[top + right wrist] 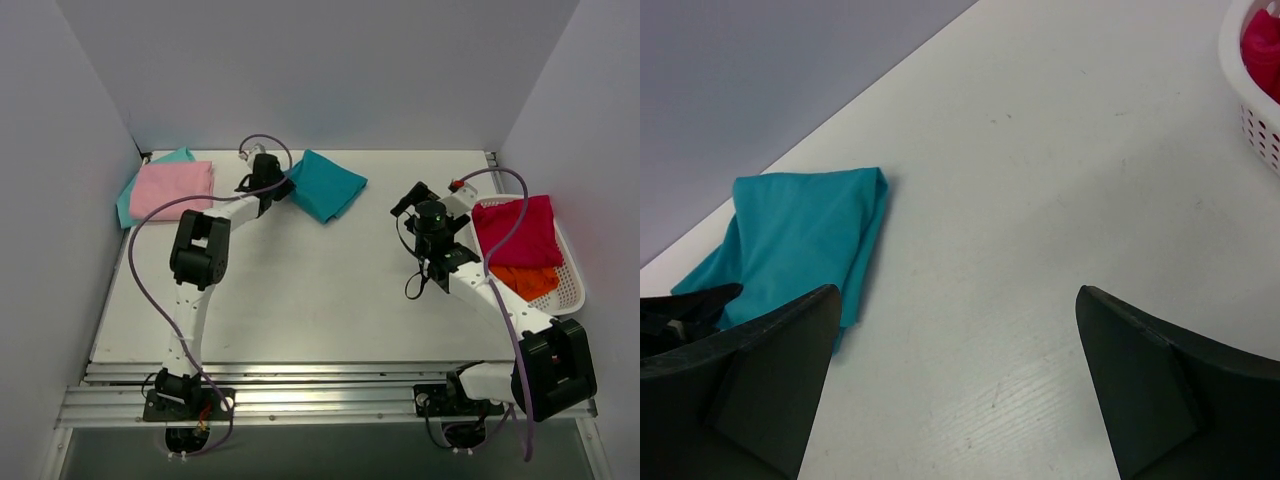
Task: Fold and stack the t-shirts
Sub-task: Neatly place the folded tshirt to the corner
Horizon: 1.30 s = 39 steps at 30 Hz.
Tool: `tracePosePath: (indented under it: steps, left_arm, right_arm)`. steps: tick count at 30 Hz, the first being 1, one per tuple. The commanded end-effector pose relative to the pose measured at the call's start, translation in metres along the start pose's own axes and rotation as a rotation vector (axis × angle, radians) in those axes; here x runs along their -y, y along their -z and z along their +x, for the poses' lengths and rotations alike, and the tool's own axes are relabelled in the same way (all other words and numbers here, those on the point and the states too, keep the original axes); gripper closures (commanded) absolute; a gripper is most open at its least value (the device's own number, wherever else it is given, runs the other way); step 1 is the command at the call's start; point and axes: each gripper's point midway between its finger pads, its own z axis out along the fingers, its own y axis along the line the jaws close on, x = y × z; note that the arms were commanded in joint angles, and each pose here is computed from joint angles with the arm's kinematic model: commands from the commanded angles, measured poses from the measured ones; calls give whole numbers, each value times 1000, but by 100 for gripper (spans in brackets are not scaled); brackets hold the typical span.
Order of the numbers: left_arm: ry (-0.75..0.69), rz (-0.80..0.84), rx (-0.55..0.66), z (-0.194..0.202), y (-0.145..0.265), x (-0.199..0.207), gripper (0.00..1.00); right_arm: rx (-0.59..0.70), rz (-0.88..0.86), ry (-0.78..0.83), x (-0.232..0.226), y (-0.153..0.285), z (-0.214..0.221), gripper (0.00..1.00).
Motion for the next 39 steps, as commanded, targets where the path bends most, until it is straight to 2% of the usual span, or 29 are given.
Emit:
tracePosePath:
  steps: [1,7,16,22,24,30,34,37,39]
  left_arm:
    - [-145,31,74,-92,35,12,98]
    - [-279,-27,65,-148,54,-20,98]
    - [-319,-89,62,-200,65,-47,98]
    - [-305,-112,98,-232,89,-62,98]
    - [-283,-147,126,-255,100,-85,98]
    - [-213,-114,155,-301,128,-107,98]
    - [-168,-143,229,-341,163,-126,98]
    - [-156,-161,284,-357,184,-130,98]
    - [-122,-209,302,-360,193,-151,98]
  right_arm:
    - [34,-32,-41,-5,4,-12,0]
    - [22,-74,-62,-13,4,-9,0]
    - [-7,-103,-67,-20,-1,1,0]
    - [-5,-107,-68,-21,-2,1,0]
    - [-11,-110,-66,-22,-4,4,0]
    - [-36,-123,-66,-26,-9,13,0]
    - [-46,-138,-66,-32,-12,16,0]
    - [-57,-134,-59,-34,-16,20,0]
    - [-59,-141,-60,-36,-17,22,0]
